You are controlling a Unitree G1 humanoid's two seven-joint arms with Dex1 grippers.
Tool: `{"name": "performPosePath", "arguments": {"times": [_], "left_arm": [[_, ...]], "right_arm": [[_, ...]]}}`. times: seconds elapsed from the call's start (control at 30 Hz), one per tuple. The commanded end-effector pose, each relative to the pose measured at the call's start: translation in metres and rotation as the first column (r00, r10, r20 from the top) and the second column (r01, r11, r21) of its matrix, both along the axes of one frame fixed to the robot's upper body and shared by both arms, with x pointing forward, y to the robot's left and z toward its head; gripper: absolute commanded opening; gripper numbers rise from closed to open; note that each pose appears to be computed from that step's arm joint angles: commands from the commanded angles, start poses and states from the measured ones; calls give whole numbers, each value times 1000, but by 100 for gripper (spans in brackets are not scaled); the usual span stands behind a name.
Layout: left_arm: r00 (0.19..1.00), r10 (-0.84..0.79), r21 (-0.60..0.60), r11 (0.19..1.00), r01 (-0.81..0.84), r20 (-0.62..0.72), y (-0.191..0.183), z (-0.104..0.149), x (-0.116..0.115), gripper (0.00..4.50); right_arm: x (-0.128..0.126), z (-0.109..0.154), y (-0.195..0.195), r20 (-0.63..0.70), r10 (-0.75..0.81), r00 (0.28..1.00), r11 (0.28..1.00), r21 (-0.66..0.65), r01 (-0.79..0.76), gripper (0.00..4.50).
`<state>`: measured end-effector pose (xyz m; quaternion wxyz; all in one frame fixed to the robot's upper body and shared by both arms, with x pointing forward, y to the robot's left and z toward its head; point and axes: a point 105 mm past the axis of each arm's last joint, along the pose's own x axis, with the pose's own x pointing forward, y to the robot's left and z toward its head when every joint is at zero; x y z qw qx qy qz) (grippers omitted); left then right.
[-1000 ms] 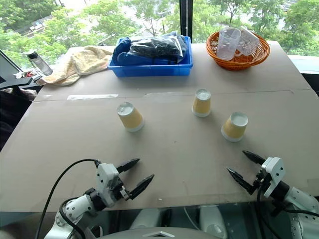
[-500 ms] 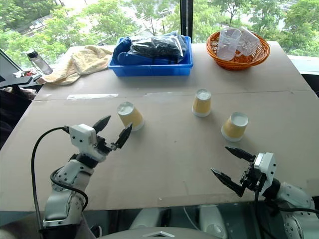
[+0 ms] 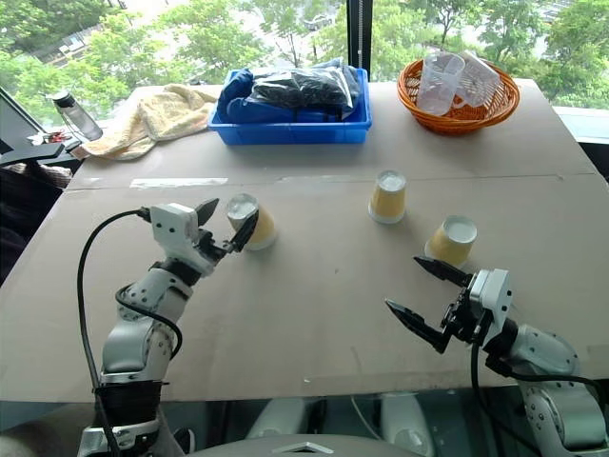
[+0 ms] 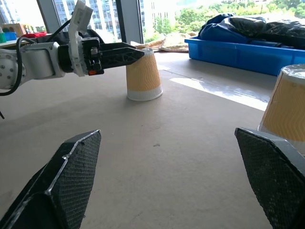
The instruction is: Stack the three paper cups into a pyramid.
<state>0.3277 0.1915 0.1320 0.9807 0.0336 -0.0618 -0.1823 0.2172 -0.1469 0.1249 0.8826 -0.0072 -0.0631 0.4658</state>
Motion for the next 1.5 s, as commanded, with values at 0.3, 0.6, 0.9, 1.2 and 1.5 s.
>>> {"name": "performPosePath", "arguments": {"times": [0.3,0.6,0.9,1.2,1.5], "left_arm": [[997,-77,55,996,77,-6,-10,6,10,450],[995,-95,38,995,95,7,-15,5,2,245],[758,-651,152,745,649,-48,-107,-4,-52,245],[623,-768,221,589,778,-146,-125,-27,-67,245],[625,-776,179,605,775,-84,-118,-13,-68,447]], "right_arm": [[2,24,6,83,6,997,997,73,-12,443],[2,21,7,74,12,997,997,70,-18,450],[-5,13,-12,46,-18,999,1000,24,16,450],[-17,6,-32,24,-55,998,998,-28,56,450],[-14,4,-35,29,-105,994,994,-9,105,450]]}}
